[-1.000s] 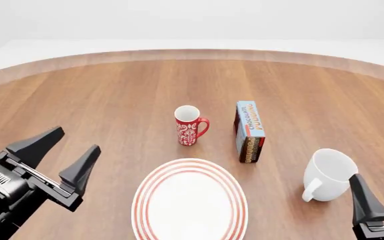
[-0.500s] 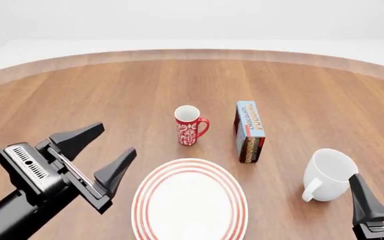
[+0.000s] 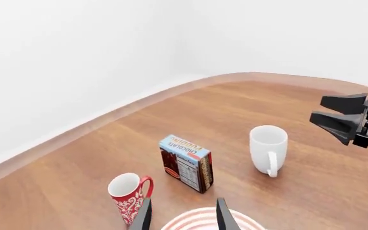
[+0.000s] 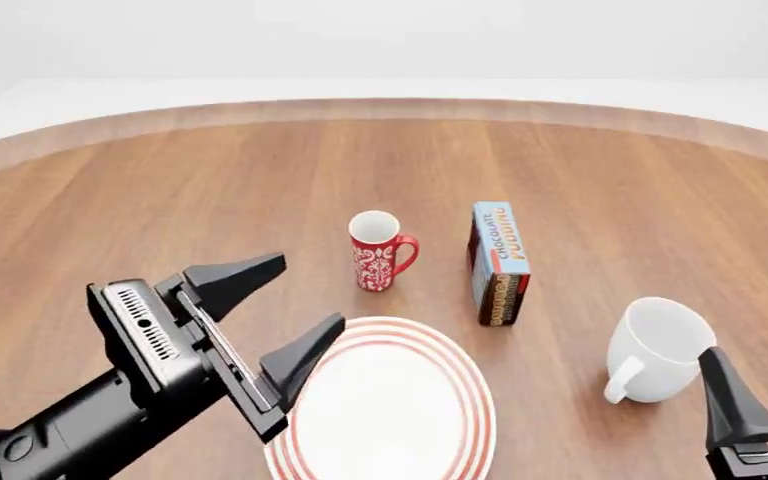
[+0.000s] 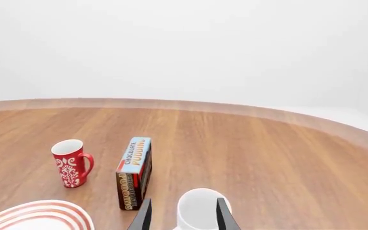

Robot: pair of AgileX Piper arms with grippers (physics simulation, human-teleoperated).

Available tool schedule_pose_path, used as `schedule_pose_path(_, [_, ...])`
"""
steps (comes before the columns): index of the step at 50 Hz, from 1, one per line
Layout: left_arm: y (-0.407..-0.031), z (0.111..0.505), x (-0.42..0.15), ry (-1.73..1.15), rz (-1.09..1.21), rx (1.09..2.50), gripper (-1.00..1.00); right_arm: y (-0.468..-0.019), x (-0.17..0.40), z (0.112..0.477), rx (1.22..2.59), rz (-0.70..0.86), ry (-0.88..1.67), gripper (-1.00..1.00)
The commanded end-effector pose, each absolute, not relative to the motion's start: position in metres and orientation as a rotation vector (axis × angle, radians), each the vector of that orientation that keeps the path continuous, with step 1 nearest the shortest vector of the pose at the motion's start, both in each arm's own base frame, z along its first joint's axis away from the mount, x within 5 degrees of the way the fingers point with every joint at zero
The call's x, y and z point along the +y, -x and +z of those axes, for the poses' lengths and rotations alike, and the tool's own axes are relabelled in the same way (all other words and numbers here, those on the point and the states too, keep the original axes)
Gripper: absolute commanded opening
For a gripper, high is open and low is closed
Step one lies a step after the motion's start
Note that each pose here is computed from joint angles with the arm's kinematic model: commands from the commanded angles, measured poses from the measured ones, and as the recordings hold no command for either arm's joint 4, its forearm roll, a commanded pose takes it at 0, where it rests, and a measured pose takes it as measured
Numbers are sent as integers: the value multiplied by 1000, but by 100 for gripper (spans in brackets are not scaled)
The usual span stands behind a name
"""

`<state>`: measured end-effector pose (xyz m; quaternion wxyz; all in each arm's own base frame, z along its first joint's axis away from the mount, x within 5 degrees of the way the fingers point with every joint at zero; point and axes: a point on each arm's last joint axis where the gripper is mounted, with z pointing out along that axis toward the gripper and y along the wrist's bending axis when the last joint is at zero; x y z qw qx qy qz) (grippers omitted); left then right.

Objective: Pick up the white mug and put it on the plate, and put the chocolate pudding to the right of the plate.

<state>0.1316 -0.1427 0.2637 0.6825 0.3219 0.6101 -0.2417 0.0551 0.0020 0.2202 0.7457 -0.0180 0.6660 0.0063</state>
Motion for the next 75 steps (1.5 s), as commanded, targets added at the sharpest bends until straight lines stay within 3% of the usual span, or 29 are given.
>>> schedule_pose_path(1, [-135,258,-171,-788,-602,1372,100,-55,2,221,1455,15,41,100])
schedule_pose_path(75, [-129,249,-297,-993,-816,1377,100,-55,2,219,1459,16,37,100])
